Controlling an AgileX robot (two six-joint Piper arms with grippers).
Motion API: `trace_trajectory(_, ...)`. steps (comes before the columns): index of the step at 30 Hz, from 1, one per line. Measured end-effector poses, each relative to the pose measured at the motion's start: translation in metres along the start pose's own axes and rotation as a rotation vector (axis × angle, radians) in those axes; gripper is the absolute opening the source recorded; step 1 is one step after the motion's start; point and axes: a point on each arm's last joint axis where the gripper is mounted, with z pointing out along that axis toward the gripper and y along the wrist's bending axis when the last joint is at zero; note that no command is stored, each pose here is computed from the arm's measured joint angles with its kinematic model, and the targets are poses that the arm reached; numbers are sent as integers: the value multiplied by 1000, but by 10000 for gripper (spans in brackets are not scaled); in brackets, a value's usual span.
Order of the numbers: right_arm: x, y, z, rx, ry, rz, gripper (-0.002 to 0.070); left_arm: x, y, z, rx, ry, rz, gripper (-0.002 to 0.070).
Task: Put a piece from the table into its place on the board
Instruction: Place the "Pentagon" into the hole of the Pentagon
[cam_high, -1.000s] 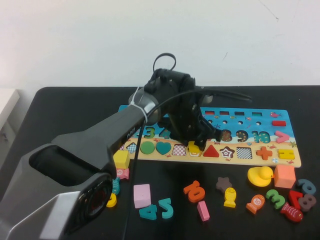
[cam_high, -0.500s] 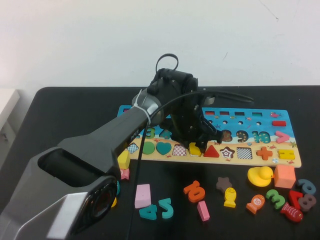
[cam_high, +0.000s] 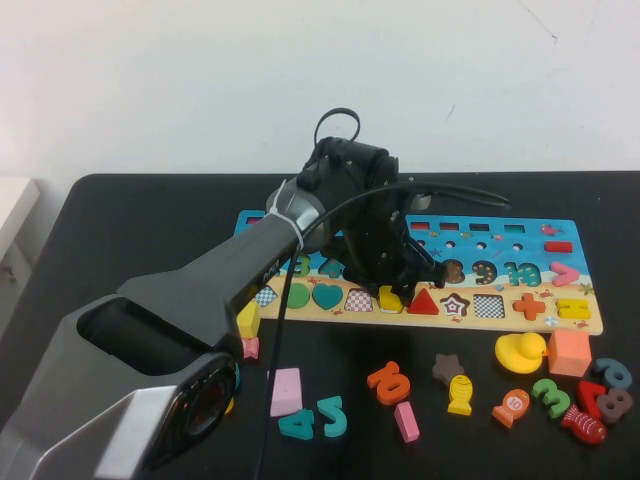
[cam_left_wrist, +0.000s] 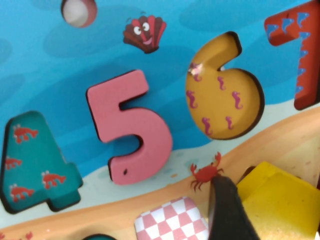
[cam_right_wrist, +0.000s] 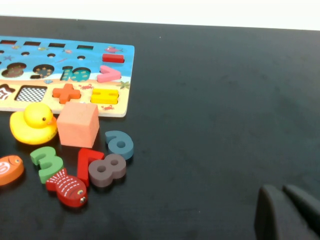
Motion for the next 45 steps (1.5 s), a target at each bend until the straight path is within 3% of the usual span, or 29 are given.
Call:
trace_trajectory(8,0,0,0,0,0,0,18,0,-1,0,1,0,2,325)
trace_trajectory(16,0,0,0,0,0,0,19,1,0,0,-12,12,7,444)
trace_trajectory(26,0,0,0,0,0,0,18,-13,-8,-27,10,-57,26,447)
trace_trajectory(29,0,0,0,0,0,0,19,-13,-9,-29,5,-45,43,384)
trace_trajectory(36,0,0,0,0,0,0,19,-9,1,-28,-105,2,87,60)
trace_trajectory(39,0,0,0,0,0,0,19,-9,4,-28,-134,1,97,18)
trace_trajectory(45,0,0,0,0,0,0,19,-7,4,-22,-128,23,114,1)
